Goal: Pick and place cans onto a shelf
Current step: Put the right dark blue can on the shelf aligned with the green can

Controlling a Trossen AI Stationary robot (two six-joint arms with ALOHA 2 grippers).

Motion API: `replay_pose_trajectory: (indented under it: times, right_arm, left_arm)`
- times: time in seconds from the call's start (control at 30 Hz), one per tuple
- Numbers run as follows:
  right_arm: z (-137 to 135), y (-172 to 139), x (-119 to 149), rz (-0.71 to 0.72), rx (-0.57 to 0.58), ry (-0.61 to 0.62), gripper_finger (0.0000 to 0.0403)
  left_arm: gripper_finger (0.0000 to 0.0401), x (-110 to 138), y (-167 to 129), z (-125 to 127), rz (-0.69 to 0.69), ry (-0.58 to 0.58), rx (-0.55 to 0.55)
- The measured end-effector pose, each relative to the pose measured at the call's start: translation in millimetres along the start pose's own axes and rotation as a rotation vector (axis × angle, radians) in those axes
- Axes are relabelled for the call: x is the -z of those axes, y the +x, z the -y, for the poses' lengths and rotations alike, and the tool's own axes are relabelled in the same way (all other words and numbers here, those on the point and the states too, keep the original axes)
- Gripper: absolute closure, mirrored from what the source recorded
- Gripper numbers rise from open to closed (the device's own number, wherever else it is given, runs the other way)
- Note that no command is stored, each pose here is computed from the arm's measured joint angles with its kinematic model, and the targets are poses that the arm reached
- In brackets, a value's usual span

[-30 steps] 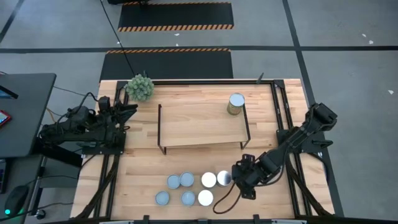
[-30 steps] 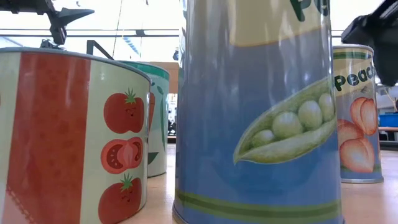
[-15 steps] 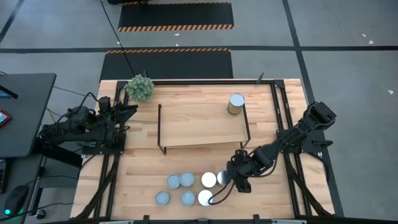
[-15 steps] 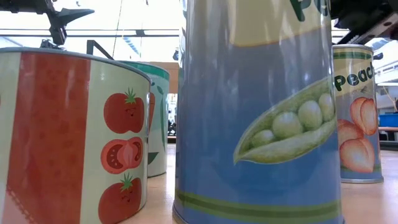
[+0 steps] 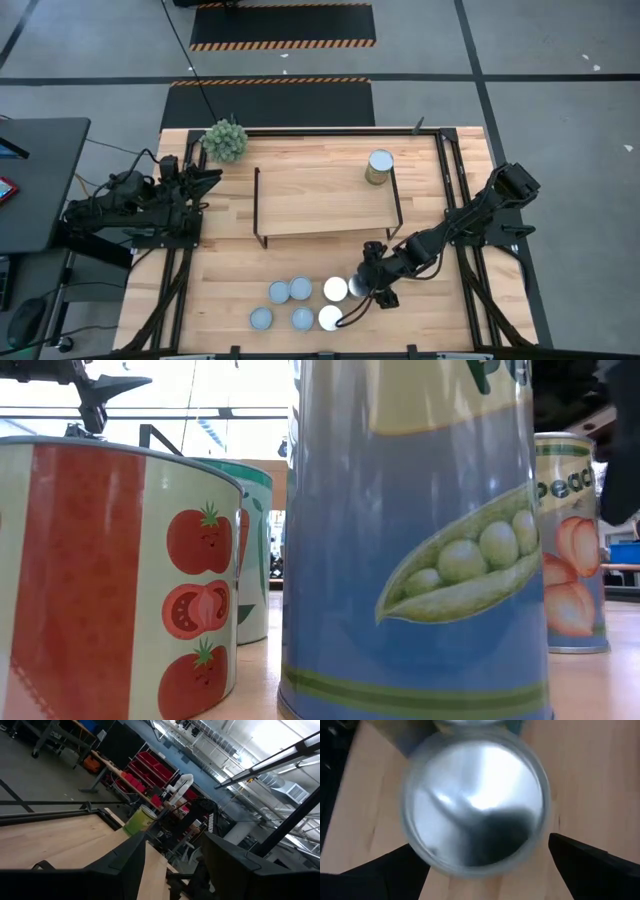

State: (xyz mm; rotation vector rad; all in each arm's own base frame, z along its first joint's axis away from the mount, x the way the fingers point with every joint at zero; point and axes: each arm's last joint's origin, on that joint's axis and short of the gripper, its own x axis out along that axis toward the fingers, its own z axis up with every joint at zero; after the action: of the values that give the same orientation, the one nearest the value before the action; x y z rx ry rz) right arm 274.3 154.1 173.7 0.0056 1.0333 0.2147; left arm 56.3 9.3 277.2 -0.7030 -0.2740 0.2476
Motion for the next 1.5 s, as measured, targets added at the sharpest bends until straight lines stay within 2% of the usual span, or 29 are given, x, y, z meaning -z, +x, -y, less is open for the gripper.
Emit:
replay_pose_trajectory:
  times: [0.2, 0.37, 0.73, 1.0, 1.17, 1.5]
  right_arm:
    - [2, 5, -1, 0.103, -0.006, -0.048, 0.0006]
    - [2, 7, 1, 0.122, -0.009, -0.048, 0.0012]
    - [1, 7, -1, 0.134, -0.015, -0.047, 0.0094]
    - [3, 5, -1, 0.121, -0.015, 0.006, 0.0093]
    - [2, -8, -9, 0.1, -0.022, 0.019, 0.0094]
    - [-2, -63, -37, 0.105, -0.018, 0.023, 0.0094]
  left_arm:
    - [0.02, 0, 0, 0, 0.0, 0.0, 0.0]
    - [0.02, 0, 0, 0, 0.0, 0.0, 0.001]
    - [0.02, 0, 0, 0, 0.0, 0.0, 0.0]
    - [0.02, 0, 0, 0, 0.001, -0.001, 0.001]
    - [0.02, 0, 0, 0, 0.002, -0.002, 0.002]
    - [0.02, -1, 0, 0, 0.005, -0.003, 0.004]
